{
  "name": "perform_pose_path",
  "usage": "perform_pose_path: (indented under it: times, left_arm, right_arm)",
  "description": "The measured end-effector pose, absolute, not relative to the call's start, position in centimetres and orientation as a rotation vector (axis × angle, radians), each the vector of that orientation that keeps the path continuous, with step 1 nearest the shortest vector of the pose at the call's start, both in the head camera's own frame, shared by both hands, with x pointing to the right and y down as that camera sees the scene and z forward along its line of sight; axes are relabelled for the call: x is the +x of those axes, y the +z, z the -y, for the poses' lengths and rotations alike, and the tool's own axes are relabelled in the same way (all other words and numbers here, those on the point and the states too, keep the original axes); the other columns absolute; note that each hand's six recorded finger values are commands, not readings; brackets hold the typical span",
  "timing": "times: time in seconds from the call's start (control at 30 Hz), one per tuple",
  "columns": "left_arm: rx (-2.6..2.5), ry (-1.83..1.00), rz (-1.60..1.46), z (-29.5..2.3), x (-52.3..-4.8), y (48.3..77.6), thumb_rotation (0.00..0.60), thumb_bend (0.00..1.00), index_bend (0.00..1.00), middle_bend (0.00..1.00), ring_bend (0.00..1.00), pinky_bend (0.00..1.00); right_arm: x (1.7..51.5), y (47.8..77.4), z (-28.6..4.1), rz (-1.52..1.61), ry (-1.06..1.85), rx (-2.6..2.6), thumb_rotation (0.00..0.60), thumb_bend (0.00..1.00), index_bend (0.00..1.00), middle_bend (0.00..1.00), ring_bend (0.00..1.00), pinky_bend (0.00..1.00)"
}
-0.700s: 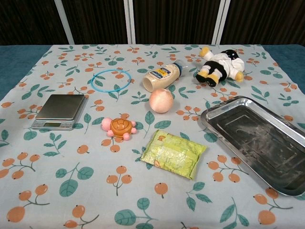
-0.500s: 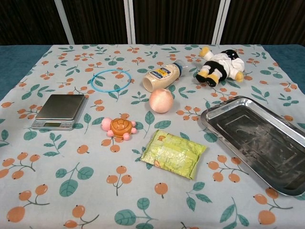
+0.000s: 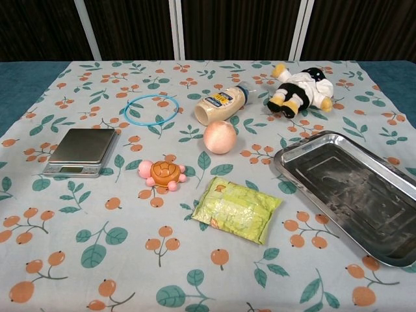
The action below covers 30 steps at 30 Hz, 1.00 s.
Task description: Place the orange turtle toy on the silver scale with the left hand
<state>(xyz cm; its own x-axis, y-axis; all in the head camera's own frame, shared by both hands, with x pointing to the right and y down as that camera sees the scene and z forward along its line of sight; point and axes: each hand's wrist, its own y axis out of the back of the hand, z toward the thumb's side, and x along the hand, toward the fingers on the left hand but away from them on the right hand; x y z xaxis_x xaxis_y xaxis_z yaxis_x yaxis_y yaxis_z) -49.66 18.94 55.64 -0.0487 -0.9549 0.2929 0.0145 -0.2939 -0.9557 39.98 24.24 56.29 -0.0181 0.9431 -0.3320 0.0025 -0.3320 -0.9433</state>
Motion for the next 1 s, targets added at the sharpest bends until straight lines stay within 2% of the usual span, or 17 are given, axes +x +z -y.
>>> perform_pose_path:
  times: [0.13,0.23,0.33,0.43,0.57,0.67,1.0]
  left_arm:
    - [-1.389,-1.469,-1.069,-19.0,-49.6,55.7,0.600,0.16,0.07,0.07,0.04,0.06]
    - [-1.396,-1.470,-1.062,-19.0,-49.5,55.8,0.600,0.17,0.06,0.13,0.06,0.08]
    - [-1.418,-1.467,-1.046,-19.1,-49.2,56.0,0.600,0.23,0.07,0.30,0.22,0.25]
    - [-1.452,-1.457,-1.024,-19.2,-48.7,56.4,0.600,0.39,0.08,0.56,0.48,0.51]
    - [-1.522,-1.426,-1.001,-19.0,-47.8,57.1,0.600,0.58,0.11,0.70,0.61,0.62]
    - [-1.591,-1.414,-0.965,-19.0,-47.2,58.1,0.600,0.64,0.15,0.74,0.65,0.64]
    - [-1.758,-1.462,-0.656,-20.1,-44.5,61.7,0.600,0.65,0.16,0.76,0.66,0.65]
  right_arm:
    - [40.0,56.3,-24.2,1.044,1.471,-1.445,0.600,0.53,0.00,0.00,0.01,0.00]
    - [40.0,56.3,-24.2,1.042,1.471,-1.446,0.600,0.53,0.00,0.00,0.01,0.00]
    - [39.9,56.4,-24.2,1.039,1.471,-1.448,0.600,0.53,0.00,0.00,0.01,0.00]
    - [40.0,56.4,-24.2,1.044,1.475,-1.446,0.600,0.53,0.00,0.00,0.01,0.00]
    - [40.4,56.3,-24.1,1.057,1.485,-1.436,0.600,0.53,0.00,0.00,0.01,0.00]
    - [40.5,56.3,-24.1,1.062,1.490,-1.430,0.600,0.53,0.00,0.00,0.01,0.00]
    - [40.6,56.4,-24.1,1.060,1.502,-1.420,0.600,0.53,0.00,0.00,0.01,0.00]
